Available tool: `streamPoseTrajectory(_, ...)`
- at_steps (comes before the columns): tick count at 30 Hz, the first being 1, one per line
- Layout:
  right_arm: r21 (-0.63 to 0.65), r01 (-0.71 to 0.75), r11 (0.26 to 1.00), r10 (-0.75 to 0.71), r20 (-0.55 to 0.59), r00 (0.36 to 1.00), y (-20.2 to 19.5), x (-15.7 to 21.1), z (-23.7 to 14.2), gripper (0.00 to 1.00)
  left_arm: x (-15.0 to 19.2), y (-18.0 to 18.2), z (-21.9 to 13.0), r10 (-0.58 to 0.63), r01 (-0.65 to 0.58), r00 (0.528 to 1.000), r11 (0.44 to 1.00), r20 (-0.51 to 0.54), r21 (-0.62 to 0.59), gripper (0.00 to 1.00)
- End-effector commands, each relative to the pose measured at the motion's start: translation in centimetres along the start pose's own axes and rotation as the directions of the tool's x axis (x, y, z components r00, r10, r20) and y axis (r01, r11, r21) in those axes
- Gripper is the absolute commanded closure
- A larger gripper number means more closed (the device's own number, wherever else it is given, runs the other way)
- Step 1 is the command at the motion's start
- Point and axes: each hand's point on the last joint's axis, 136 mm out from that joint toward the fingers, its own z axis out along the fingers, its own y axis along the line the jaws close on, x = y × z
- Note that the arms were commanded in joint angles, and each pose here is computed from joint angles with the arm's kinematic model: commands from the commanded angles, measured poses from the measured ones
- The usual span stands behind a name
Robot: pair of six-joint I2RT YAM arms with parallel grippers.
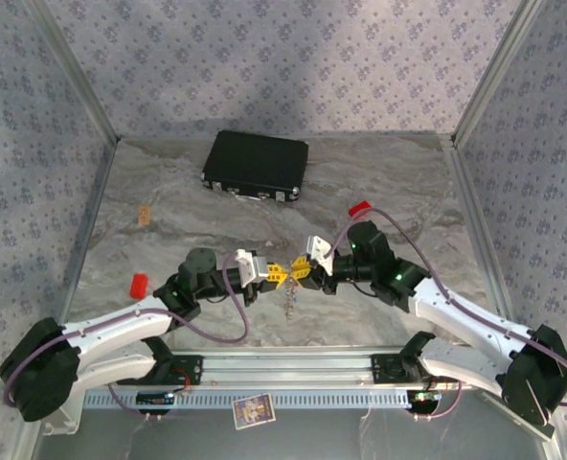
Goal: Put the keys on the keyring
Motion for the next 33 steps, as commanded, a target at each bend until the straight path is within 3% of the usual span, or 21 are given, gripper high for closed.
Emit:
streamPoseTrajectory(1, -0.026, -0.003, 1.0, 0.003, 0.023, 1.0, 0.4, -0.6, 0.2, 0.83, -2.0, -0.4, -0.2, 0.031, -0.033, 0.997, 0.999, 0.077, 0.027, 1.0)
streamPoseTrajectory(8, -0.04, 0.009, 0.999, -0.008, 0.022, 1.0, 0.5, -1.0, 0.3, 0.96, -1.9, -0.1, -0.2, 0.025, -0.026, 0.997, 1.0, 0.069, 0.01, 1.0)
streamPoseTrajectory(9, -0.041, 0.012, 0.999, -0.011, 0.013, 1.0, 0.5, -0.9, 0.3, 1.0, -1.8, 0.2, -0.2, 0.021, -0.02, 0.998, 1.0, 0.061, -0.007, 0.95)
streamPoseTrajectory(12, -0.036, 0.03, 0.999, -0.031, -0.023, 0.999, 0.5, -0.7, 0.0, 1.0, -1.3, 0.8, -0.1, 0.019, -0.019, 1.0, 0.999, 0.006, -0.035, 0.86)
streamPoseTrajectory(16, -0.042, 0.068, 0.997, -0.072, -0.122, 0.99, 0.7, 0.1, -0.3, 1.0, -0.3, 1.3, -0.1, 0.014, -0.019, 0.995, 0.998, -0.095, -0.056, 0.83)
streamPoseTrajectory(21, -0.085, 0.112, 0.99, -0.128, -0.224, 0.966, 1.3, 0.6, -0.4, 1.0, 0.6, 1.0, -0.2, 0.005, -0.011, 0.989, 0.999, -0.145, -0.04, 0.81)
streamPoseTrajectory(33, -0.15, 0.174, 0.973, -0.21, -0.279, 0.937, 1.9, -0.1, 1.1, 1.0, 0.0, 0.3, 0.1, 0.011, -0.009, 0.991, 1.0, -0.134, 0.013, 0.81)
